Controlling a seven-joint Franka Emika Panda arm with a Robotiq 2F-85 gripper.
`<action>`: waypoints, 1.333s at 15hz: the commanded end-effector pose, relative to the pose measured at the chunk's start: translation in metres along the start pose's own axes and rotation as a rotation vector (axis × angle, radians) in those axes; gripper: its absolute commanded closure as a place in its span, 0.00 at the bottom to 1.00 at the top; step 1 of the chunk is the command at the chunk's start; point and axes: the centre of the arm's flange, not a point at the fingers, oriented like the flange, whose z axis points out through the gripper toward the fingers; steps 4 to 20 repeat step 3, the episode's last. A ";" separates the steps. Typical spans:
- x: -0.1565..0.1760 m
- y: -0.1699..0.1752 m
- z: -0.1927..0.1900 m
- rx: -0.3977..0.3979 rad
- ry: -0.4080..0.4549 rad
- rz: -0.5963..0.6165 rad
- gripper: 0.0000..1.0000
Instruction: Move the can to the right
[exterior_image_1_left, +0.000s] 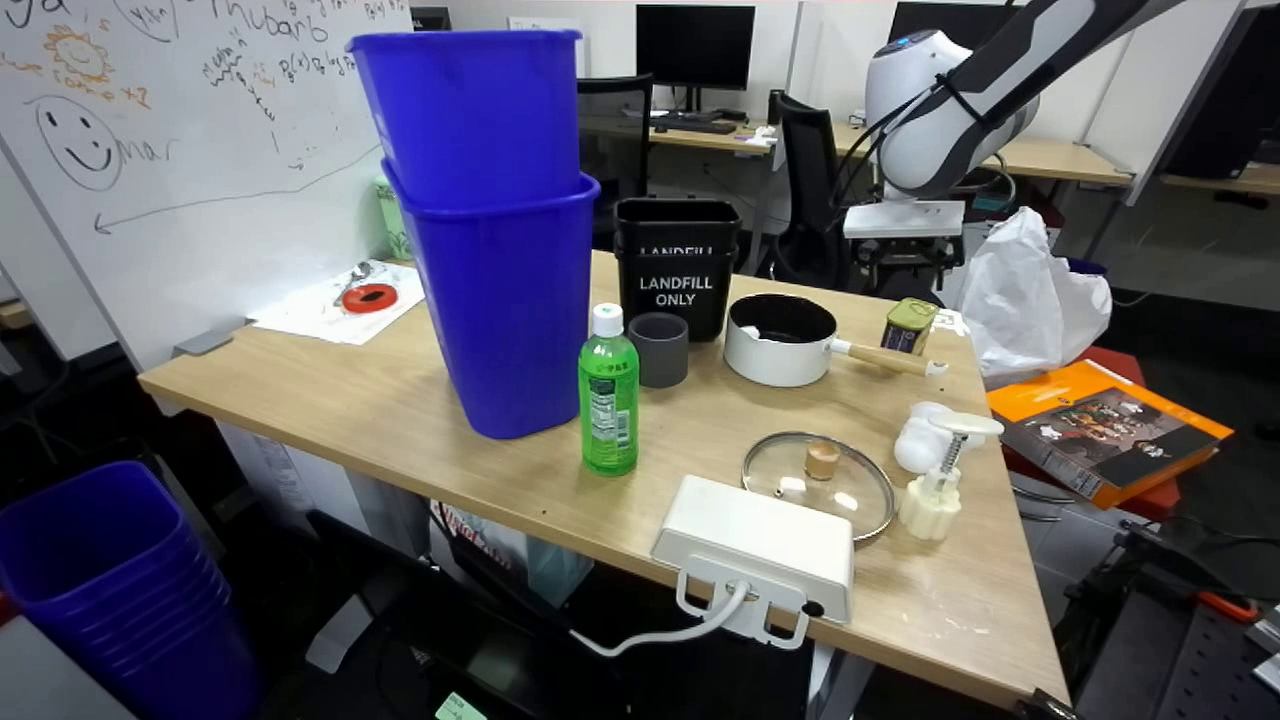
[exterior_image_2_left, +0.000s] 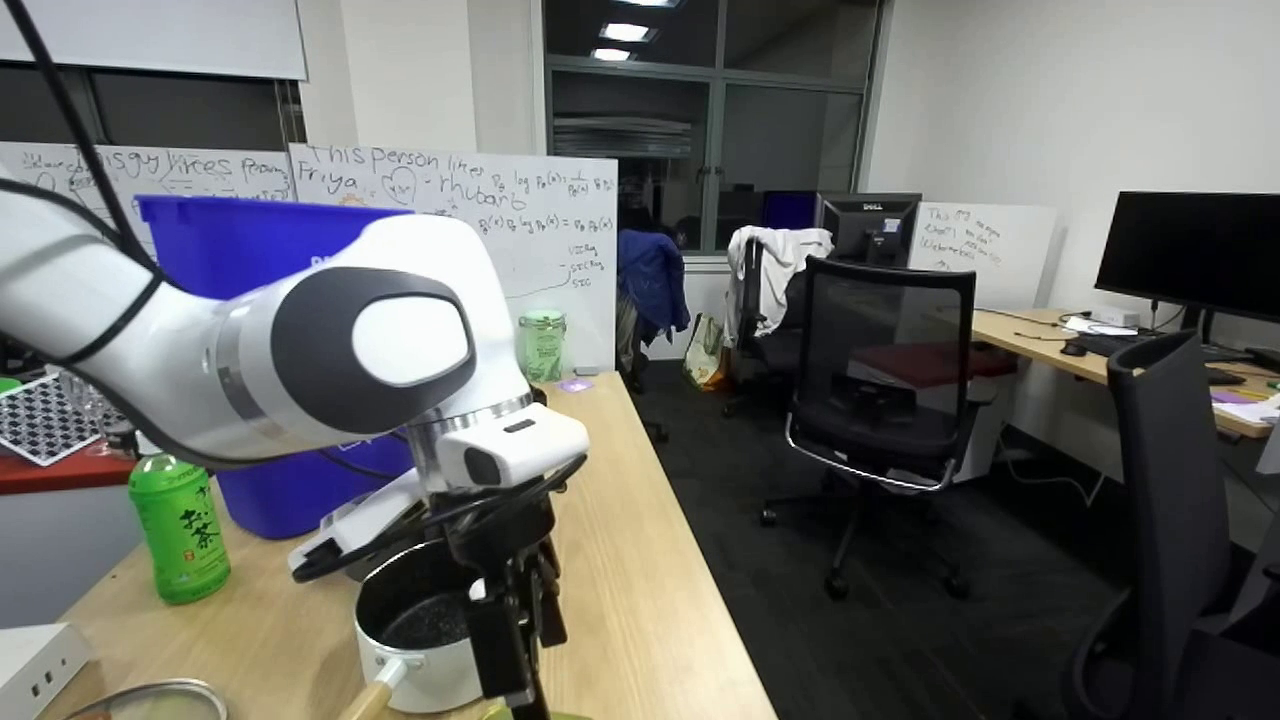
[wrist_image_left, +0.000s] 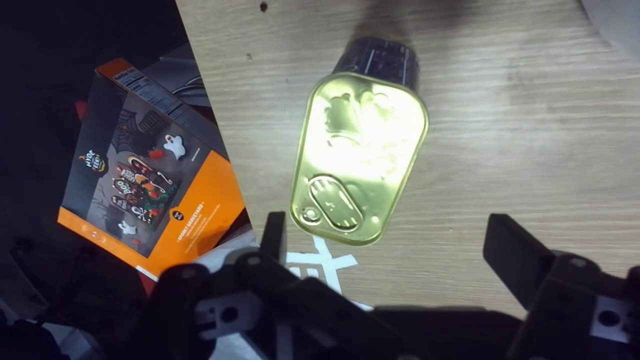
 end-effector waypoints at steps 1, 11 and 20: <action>0.000 0.000 0.001 -0.002 -0.001 -0.001 0.00; 0.000 0.000 0.002 -0.003 0.000 -0.001 0.00; 0.000 0.000 0.002 -0.003 0.000 -0.001 0.00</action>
